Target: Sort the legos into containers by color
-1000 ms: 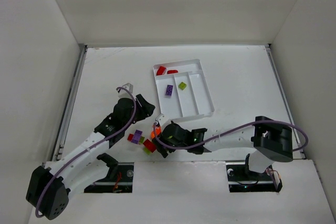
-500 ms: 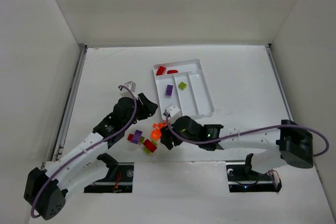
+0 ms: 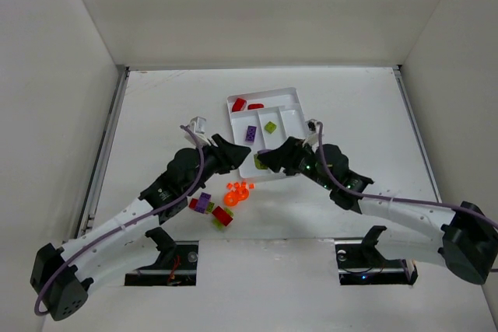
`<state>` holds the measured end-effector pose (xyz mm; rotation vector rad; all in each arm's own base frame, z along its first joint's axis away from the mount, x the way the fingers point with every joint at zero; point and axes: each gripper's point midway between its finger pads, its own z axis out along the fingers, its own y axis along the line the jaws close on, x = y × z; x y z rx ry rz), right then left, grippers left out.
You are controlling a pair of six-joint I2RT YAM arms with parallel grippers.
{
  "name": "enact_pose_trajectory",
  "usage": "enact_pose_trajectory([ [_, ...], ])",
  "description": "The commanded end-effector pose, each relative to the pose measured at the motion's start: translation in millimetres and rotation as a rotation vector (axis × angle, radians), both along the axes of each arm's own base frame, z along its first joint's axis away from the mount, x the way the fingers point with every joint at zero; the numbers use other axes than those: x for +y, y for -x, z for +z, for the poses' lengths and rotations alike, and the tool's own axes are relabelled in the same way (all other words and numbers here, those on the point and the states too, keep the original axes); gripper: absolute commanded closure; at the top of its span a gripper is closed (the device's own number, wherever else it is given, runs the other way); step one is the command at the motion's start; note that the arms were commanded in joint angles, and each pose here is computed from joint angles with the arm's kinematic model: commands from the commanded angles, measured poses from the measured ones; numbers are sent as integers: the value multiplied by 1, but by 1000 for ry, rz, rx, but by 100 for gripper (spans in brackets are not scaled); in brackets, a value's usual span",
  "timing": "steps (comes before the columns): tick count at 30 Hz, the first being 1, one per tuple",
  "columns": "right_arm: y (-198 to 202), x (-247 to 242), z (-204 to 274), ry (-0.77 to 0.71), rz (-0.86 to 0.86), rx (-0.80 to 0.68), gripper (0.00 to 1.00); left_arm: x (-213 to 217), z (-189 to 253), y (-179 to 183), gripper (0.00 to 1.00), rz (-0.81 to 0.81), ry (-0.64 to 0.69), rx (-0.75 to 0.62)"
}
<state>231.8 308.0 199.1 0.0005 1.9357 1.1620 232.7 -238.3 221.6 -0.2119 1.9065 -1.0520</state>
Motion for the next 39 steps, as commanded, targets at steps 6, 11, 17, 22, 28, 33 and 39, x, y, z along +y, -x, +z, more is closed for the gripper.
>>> enact_pose_trajectory([
  [6, -8, -9, 82, -518, 15, 29, 48, -12, 51, -2, 58, 6, 392, -61],
  [11, -7, -9, 86, -614, 37, 62, 48, -23, 52, -3, 53, -33, 423, -43],
  [17, -9, -5, 87, -709, 72, 109, 47, -31, 56, -1, 51, -64, 457, -37],
  [22, -11, -5, 95, -784, 90, 110, 47, -28, 53, -2, 51, -57, 467, -25],
  [28, -18, -6, 100, -834, 93, 107, 47, -25, 47, -4, 52, -43, 462, -10],
  [33, -20, -4, 98, -847, 105, 114, 47, -25, 40, -7, 53, -39, 455, 12],
  [39, -24, 4, 87, -831, 108, 140, 47, -29, 40, -13, 53, -45, 455, 21],
])
